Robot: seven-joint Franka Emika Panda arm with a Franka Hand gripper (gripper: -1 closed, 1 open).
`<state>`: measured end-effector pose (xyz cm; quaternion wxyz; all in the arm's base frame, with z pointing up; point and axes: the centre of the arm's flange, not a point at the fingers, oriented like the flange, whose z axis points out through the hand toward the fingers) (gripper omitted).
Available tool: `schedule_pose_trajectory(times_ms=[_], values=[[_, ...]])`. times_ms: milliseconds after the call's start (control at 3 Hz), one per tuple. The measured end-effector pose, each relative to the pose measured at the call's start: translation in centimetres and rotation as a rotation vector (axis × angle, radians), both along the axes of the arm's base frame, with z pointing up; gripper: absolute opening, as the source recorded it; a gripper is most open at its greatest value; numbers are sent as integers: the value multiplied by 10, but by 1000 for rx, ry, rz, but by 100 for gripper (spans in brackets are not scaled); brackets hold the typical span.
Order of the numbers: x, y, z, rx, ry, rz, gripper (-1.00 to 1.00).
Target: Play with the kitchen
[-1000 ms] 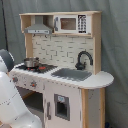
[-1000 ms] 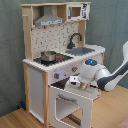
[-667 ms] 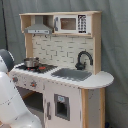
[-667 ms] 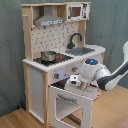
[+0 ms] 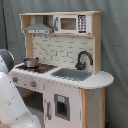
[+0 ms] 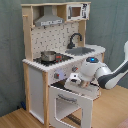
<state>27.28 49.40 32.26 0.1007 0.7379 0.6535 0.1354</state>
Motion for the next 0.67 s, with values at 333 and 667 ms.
schedule_pose_trajectory(times_ms=[333,667], values=[[3,-2,15,15,-24,-20,100],[6,-6,27,17,-52,-39,100]])
